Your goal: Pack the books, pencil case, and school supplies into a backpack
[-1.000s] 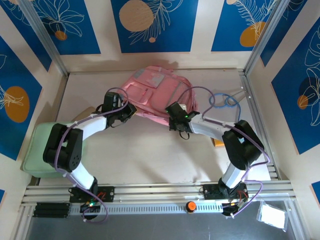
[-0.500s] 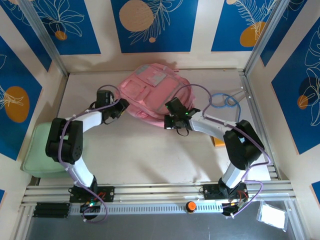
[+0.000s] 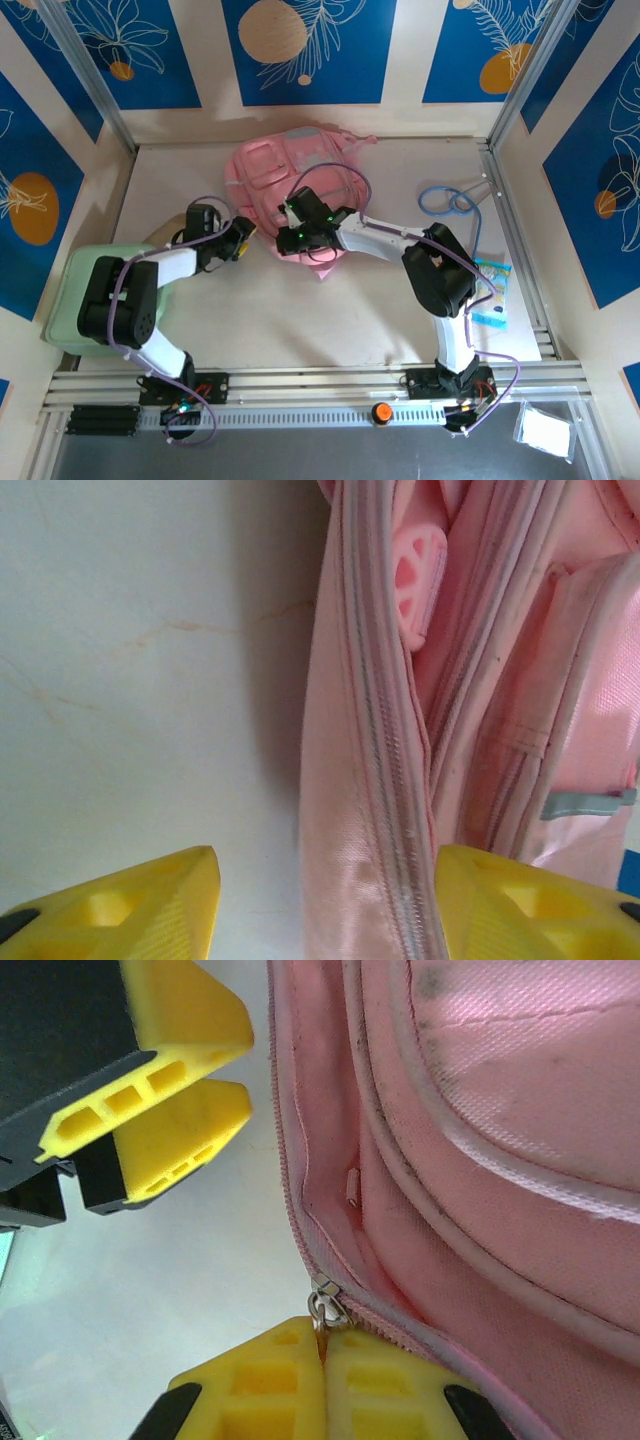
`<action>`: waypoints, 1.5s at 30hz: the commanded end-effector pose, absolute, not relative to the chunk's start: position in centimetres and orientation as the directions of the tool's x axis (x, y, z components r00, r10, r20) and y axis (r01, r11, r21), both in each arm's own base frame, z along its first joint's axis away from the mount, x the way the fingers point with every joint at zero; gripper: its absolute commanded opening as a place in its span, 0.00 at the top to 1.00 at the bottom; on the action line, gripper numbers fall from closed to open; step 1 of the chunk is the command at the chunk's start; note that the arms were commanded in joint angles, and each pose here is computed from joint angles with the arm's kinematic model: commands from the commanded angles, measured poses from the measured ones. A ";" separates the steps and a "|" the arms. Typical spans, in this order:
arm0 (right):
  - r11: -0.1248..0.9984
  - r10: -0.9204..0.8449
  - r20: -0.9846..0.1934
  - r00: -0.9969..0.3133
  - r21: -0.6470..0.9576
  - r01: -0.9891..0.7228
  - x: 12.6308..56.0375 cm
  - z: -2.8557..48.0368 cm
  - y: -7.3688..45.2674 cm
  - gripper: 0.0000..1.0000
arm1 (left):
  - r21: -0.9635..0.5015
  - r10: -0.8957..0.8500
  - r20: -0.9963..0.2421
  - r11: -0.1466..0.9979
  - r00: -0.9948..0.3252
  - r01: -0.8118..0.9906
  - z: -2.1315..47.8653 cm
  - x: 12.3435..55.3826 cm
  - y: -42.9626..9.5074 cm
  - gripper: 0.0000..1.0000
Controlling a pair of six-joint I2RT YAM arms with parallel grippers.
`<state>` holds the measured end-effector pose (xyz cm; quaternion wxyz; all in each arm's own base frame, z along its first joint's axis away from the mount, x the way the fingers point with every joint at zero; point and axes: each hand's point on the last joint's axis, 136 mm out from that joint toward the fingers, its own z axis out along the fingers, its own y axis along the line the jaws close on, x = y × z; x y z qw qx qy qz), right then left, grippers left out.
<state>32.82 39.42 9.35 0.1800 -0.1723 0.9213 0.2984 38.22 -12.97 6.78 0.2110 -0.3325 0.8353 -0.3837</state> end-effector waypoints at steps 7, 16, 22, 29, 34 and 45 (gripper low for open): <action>0.731 -0.268 -0.427 -0.863 0.493 -0.471 31.7 10.0 40.3 1.00 | -0.836 -0.699 -0.087 0.439 -0.709 -0.330 8.3 39.9 -15.2 0.42; 0.770 -0.307 -0.394 -0.866 0.431 -0.470 30.5 8.9 39.4 1.00 | -0.826 -0.682 -0.076 0.451 -0.728 -0.337 7.3 40.8 -16.3 0.57; 0.830 -0.314 -0.392 -0.865 0.329 -0.450 30.3 8.0 38.1 1.00 | -0.814 -0.676 -0.068 0.463 -0.734 -0.351 6.3 40.7 -16.4 0.78; 0.907 -0.296 -0.402 -0.866 0.166 -0.387 30.9 7.2 35.7 1.00 | -0.802 -0.666 -0.090 0.489 -0.740 -0.342 6.5 40.7 -16.3 0.97; 0.923 -0.288 -0.399 -0.871 0.128 -0.364 31.2 6.6 35.2 0.93 | -0.805 -0.664 -0.097 0.490 -0.741 -0.334 6.7 40.8 -16.4 1.00; 0.921 -0.314 -0.408 -0.857 0.090 -0.380 32.6 5.8 36.6 0.77 | -0.815 -0.658 -0.085 0.478 -0.748 -0.328 6.8 40.8 -16.9 1.00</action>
